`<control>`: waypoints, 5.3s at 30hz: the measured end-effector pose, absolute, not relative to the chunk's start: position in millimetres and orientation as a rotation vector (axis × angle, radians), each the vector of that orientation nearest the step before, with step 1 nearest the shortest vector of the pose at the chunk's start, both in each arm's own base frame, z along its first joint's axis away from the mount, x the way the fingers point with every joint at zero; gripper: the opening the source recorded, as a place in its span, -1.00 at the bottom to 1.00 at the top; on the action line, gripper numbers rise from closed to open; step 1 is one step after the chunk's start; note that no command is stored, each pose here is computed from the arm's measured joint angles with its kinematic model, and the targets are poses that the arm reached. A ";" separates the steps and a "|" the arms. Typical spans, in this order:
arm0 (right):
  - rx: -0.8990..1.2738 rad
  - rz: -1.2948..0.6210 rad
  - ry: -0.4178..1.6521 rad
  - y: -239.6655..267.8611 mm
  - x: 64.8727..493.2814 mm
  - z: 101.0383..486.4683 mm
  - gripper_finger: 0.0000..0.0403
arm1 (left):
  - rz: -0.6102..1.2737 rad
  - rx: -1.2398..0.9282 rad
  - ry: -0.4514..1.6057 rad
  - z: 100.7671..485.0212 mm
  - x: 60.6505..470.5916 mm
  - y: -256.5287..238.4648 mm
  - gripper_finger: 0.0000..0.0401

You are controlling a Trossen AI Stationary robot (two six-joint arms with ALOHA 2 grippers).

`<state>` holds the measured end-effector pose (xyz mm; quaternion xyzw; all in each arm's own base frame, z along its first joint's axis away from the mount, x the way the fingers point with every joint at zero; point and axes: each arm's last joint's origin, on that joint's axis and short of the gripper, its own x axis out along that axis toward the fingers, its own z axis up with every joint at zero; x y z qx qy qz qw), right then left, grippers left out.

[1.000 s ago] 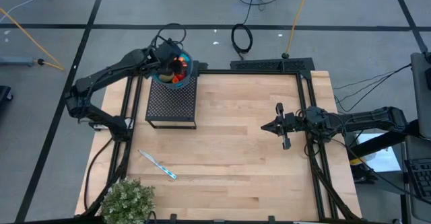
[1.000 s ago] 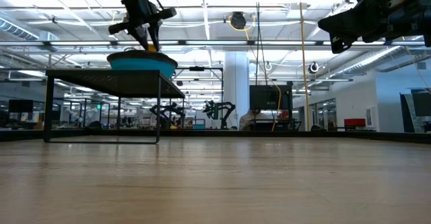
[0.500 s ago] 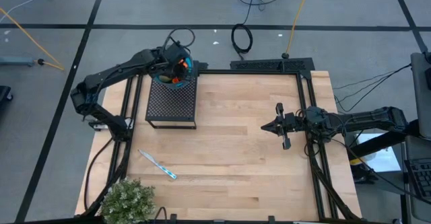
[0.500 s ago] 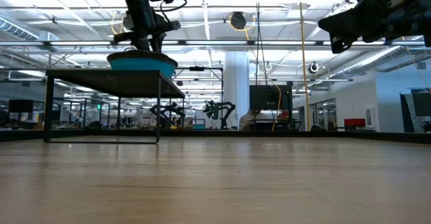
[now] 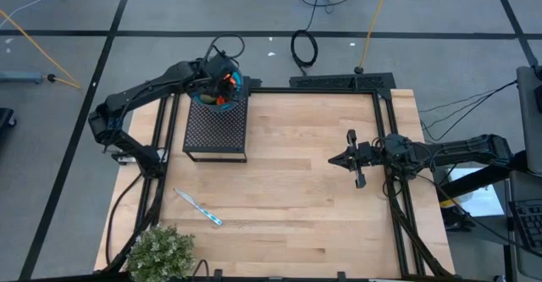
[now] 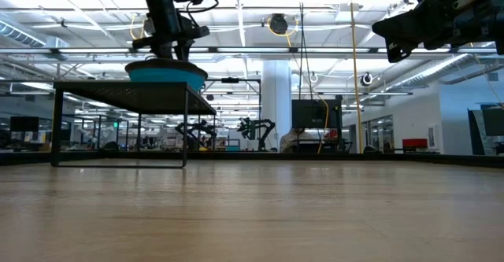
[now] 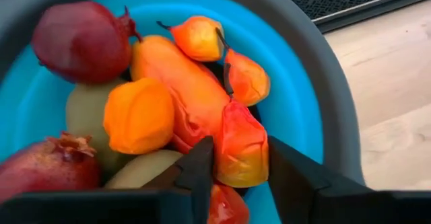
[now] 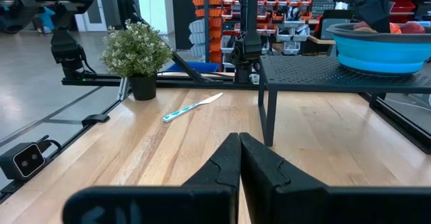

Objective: Pick & Place Fruit
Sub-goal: Put the pear into the blue strainer bowl on the shelf, then put the blue patterned table knife on the shelf to the bottom of the blue strainer bowl

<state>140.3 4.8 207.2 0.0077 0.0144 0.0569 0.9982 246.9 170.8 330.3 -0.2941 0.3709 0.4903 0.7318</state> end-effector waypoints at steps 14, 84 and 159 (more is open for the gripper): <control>0.016 0.114 0.029 4.8 140.3 207.2 -1.00 | 1.022 -0.589 0.760 354.5 235.8 161.2 0.22; 0.016 0.119 0.039 5.0 138.1 193.3 -1.00 | 1.004 -1.212 1.034 251.1 334.4 -127.5 0.24; 0.016 0.119 0.033 5.0 138.2 193.7 -1.00 | 1.312 -1.541 1.124 131.7 198.4 -129.5 0.24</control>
